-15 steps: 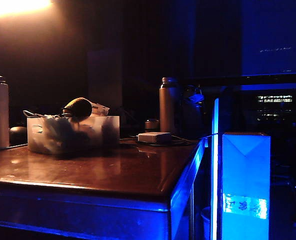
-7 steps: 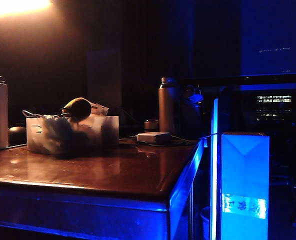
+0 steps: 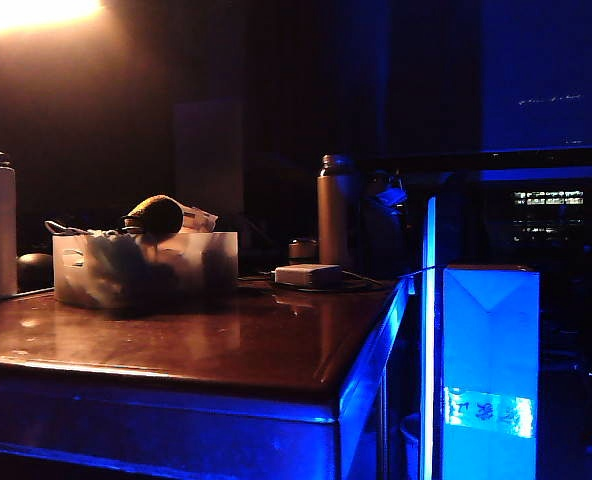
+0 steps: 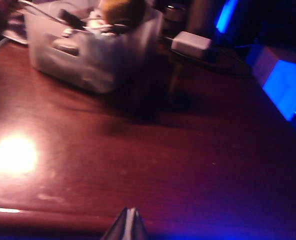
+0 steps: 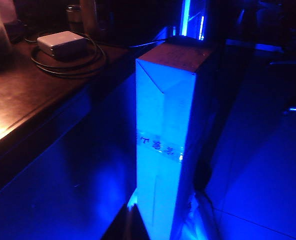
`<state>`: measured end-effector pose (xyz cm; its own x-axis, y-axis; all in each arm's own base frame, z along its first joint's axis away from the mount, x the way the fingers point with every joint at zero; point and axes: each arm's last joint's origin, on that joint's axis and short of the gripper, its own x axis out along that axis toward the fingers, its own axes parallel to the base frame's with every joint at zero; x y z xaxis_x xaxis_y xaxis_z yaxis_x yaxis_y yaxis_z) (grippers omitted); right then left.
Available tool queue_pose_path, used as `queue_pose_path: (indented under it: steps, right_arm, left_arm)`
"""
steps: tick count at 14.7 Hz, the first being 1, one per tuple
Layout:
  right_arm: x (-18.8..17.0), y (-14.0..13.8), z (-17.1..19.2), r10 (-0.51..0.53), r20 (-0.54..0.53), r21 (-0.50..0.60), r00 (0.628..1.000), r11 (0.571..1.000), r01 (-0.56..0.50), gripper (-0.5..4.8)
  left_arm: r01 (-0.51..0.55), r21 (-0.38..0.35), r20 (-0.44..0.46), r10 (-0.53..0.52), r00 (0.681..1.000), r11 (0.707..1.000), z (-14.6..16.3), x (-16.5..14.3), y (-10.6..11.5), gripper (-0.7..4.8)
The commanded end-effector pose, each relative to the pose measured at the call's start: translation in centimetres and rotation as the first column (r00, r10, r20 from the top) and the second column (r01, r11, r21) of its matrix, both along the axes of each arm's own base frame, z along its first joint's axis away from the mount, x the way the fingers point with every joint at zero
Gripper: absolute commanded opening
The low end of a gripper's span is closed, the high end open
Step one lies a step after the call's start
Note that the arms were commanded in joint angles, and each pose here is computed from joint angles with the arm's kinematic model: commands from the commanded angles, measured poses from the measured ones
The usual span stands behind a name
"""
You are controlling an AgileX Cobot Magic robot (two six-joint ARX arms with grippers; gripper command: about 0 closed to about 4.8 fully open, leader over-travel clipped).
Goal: Pick up the kiwi and place it into the translucent box.
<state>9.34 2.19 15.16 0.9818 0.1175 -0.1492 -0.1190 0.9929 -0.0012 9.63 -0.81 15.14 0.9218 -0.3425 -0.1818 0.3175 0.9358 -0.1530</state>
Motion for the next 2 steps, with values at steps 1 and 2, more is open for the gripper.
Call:
queue_pose_path:
  steps: [1, 2]
  right_arm:
    - [0.02, -0.01, -0.07, -0.002, 0.003, 0.004, 1.0, 1.0, 0.002, -0.01]
    - [0.02, 0.0, -0.07, -0.001, 0.003, 0.004, 1.0, 1.0, 0.001, -0.01]
  left_arm:
    - [0.038, -0.003, -0.013, -0.038, 0.999, 0.999, -0.32, -0.02, -0.33, -0.03]
    - [0.039, -0.003, -0.013, -0.04, 0.999, 0.999, -0.32, -0.02, -0.35, -0.03]
